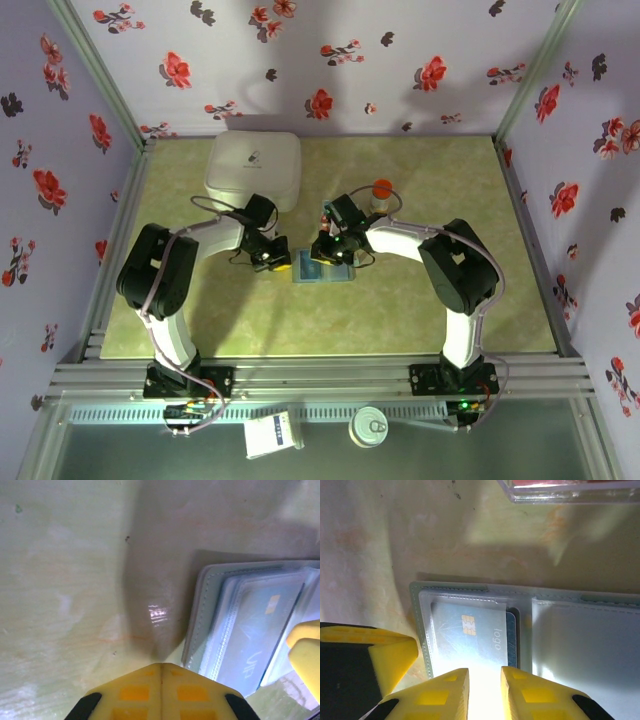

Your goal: Take the credit cards out of the card holder

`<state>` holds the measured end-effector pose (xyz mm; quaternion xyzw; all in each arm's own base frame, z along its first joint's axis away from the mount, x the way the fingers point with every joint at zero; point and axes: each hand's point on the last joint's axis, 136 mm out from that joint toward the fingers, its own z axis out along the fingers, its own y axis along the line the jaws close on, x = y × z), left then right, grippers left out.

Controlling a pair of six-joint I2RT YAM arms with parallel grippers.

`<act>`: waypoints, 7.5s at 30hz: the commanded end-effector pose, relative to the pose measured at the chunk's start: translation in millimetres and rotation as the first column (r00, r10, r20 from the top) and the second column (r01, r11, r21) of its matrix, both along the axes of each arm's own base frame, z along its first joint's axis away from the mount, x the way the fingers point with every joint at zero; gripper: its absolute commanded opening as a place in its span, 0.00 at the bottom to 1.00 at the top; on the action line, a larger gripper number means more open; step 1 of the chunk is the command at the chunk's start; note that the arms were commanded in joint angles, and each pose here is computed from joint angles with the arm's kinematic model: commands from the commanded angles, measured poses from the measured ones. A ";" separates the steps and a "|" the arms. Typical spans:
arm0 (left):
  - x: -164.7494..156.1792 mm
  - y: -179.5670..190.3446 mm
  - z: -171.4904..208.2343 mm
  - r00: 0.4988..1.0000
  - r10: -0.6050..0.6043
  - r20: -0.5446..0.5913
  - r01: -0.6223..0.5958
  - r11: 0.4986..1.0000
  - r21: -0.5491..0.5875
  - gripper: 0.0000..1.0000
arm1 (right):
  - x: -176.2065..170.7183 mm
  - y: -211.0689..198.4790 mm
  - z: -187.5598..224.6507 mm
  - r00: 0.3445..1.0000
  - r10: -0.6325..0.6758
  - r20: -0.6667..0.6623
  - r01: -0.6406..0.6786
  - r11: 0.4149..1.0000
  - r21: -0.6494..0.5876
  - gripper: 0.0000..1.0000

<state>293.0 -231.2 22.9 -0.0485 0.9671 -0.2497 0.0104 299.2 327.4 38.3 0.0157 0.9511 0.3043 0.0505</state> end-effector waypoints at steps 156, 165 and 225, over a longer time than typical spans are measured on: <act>-6.0 -3.2 -8.2 0.999 -0.039 -0.016 0.039 0.998 0.045 0.00 | -11.9 13.6 -14.1 0.999 0.045 -0.030 -0.046 0.999 -0.015 0.21; -4.3 -4.3 -8.0 0.999 -0.039 -0.016 0.040 0.998 0.045 0.00 | -13.1 18.0 -13.7 0.998 0.056 -0.038 -0.055 0.998 0.010 0.18; -6.3 -7.7 -8.5 0.998 -0.051 -0.024 0.052 0.998 0.043 0.00 | -20.5 13.9 -14.9 0.998 0.052 -0.039 -0.051 0.999 0.018 0.17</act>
